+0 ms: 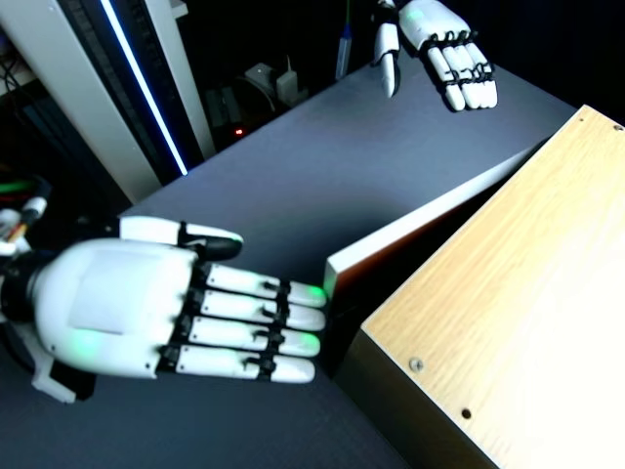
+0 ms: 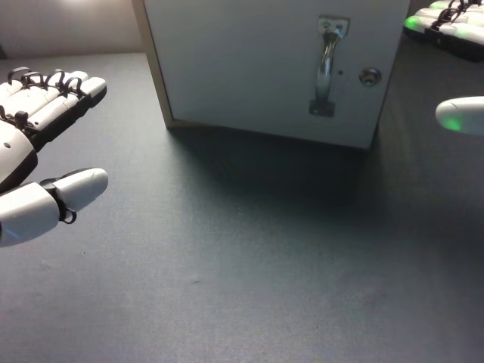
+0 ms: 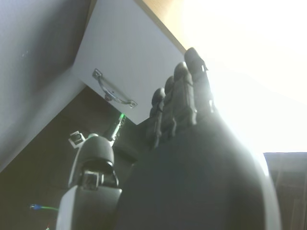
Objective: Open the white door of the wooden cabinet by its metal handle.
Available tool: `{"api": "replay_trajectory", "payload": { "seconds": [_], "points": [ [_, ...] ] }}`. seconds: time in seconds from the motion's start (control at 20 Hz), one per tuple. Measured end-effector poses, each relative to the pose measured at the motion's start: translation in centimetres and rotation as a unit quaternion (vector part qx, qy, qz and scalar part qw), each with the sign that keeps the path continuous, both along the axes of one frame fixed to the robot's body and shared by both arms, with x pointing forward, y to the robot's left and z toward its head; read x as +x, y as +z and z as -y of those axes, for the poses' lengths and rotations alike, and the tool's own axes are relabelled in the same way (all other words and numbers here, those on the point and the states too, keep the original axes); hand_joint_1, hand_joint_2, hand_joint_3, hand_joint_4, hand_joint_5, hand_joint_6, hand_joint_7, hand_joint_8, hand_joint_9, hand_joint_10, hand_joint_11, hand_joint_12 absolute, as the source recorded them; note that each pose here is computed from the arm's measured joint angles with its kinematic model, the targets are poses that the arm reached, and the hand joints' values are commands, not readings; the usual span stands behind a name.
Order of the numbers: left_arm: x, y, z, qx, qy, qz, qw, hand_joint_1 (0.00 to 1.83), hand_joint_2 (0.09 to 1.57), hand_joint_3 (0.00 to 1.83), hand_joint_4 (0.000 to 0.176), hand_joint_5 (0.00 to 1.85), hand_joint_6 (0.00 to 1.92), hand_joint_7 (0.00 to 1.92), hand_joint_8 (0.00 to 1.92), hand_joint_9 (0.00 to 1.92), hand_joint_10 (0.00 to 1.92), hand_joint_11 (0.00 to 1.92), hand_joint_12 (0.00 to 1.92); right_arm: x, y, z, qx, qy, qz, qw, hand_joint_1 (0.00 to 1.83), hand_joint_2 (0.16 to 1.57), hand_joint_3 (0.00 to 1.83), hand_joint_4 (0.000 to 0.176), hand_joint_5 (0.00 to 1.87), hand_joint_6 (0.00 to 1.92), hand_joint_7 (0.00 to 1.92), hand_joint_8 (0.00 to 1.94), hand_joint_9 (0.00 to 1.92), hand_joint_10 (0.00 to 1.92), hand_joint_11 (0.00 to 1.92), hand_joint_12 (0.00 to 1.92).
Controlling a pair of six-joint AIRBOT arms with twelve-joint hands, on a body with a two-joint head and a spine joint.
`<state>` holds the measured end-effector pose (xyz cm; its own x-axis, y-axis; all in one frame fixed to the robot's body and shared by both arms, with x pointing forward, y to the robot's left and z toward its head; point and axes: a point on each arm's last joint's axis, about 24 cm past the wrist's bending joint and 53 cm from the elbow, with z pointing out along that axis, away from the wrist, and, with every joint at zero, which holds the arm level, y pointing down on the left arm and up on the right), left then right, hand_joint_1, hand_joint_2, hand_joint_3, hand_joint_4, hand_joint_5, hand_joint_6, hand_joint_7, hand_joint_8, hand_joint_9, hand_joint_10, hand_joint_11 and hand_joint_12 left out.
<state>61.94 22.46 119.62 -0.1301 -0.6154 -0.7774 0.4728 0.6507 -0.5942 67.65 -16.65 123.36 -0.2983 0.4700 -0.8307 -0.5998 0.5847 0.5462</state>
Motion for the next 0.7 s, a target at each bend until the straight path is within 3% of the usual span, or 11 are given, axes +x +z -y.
{"api": "replay_trajectory", "payload": {
  "seconds": [0.35, 0.7],
  "points": [
    [-0.1, 0.0, -0.3, -0.002, 0.003, 0.001, 1.0000, 0.00, 1.41, 0.00, 0.000, 0.05, 0.00, 0.06, 0.00, 0.09, 0.00, 0.00, 0.40, -3.5, 1.3, -0.1, 0.007, 0.039, 0.026, 0.9989, 0.00, 1.39, 0.02, 0.000, 0.00, 0.00, 0.00, 0.00, 0.00, 0.00, 0.00, 0.00],
    [-0.3, -0.3, -0.3, -0.003, 0.004, -0.004, 1.0000, 0.00, 1.41, 0.00, 0.000, 0.08, 0.00, 0.08, 0.00, 0.10, 0.00, 0.00, 0.40, -1.6, 0.9, 2.4, 0.006, -0.001, 0.012, 0.9999, 0.00, 1.35, 0.00, 0.000, 0.00, 0.00, 0.00, 0.00, 0.00, 0.00, 0.03, 0.01]
  ]
}}
